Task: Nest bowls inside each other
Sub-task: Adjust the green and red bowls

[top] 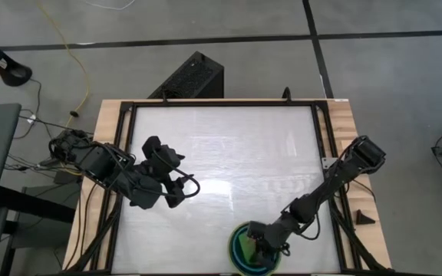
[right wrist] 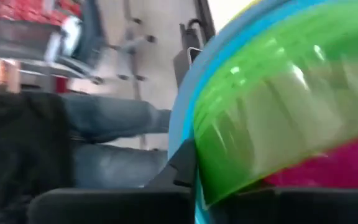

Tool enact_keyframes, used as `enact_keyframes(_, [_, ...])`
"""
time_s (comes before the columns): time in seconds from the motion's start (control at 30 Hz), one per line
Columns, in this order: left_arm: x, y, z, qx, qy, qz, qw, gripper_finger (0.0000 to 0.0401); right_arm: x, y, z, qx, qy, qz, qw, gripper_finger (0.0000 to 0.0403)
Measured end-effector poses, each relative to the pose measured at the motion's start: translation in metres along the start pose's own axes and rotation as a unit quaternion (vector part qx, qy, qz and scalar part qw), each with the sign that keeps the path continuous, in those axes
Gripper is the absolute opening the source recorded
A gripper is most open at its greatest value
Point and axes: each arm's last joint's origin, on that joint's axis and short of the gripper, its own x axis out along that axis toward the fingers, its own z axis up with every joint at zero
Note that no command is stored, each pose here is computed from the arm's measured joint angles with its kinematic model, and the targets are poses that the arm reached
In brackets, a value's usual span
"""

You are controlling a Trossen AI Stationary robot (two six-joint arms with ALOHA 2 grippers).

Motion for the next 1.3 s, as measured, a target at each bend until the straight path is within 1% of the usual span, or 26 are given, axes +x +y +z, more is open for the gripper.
enact_keyframes(0.07, [0.000, 0.000, 0.000, 0.002, 0.002, 0.001, 1.000, 0.0266, -0.002, 0.002, 0.001, -0.008, 0.012, -0.033, 0.999, 0.0028])
enact_keyframes(0.1, [0.000, 0.001, -0.001, 0.003, 0.002, 0.002, 1.000, 0.0266, -0.003, 0.005, 0.002, -0.014, 0.019, -0.047, 0.999, 0.0026])
enact_keyframes(0.23, [0.000, 0.001, -0.001, 0.006, 0.001, 0.006, 1.000, 0.0266, -0.011, 0.015, 0.008, -0.038, 0.045, -0.104, 0.993, 0.0026])
enact_keyframes(0.43, [0.000, 0.001, 0.000, 0.008, -0.006, 0.014, 1.000, 0.0266, -0.025, 0.021, 0.014, -0.043, 0.084, -0.181, 0.979, 0.0028])
enact_keyframes(0.53, [0.001, 0.002, 0.000, 0.006, -0.006, 0.016, 1.000, 0.0266, -0.028, 0.020, 0.014, -0.040, 0.094, -0.198, 0.975, 0.0029])
enact_keyframes(0.63, [0.001, 0.002, 0.000, 0.006, -0.006, 0.016, 1.000, 0.0266, -0.028, 0.021, 0.013, -0.038, 0.102, -0.194, 0.975, 0.0040])
enact_keyframes(0.73, [0.001, 0.002, 0.000, 0.006, -0.006, 0.016, 1.000, 0.0266, -0.028, 0.023, 0.013, -0.035, 0.116, -0.182, 0.976, 0.0063])
enact_keyframes(0.83, [0.001, 0.002, 0.000, 0.005, -0.006, 0.016, 1.000, 0.0266, -0.027, 0.024, 0.013, -0.033, 0.114, -0.175, 0.977, 0.0098])
enact_keyframes(0.9, [0.001, 0.002, 0.000, 0.005, -0.006, 0.016, 1.000, 0.0266, -0.027, 0.026, 0.013, -0.028, 0.109, -0.167, 0.980, 0.0132])
enact_keyframes(1.07, [0.001, 0.002, 0.000, 0.005, -0.006, 0.016, 1.000, 0.0266, -0.027, 0.026, 0.013, -0.008, 0.105, -0.169, 0.980, 0.0230])
enact_keyframes(1.13, [0.001, 0.002, 0.000, 0.005, -0.006, 0.016, 1.000, 0.0266, -0.027, 0.026, 0.014, 0.003, 0.102, -0.170, 0.980, 0.0260])
enact_keyframes(1.2, [0.001, 0.002, 0.000, 0.007, -0.006, 0.016, 1.000, 0.0266, -0.027, 0.026, 0.015, 0.016, 0.098, -0.170, 0.980, 0.0276])
enact_keyframes(1.3, [0.001, 0.002, 0.000, 0.012, -0.006, 0.016, 1.000, 0.0266, -0.029, 0.032, 0.017, 0.029, 0.086, -0.165, 0.982, 0.0281])
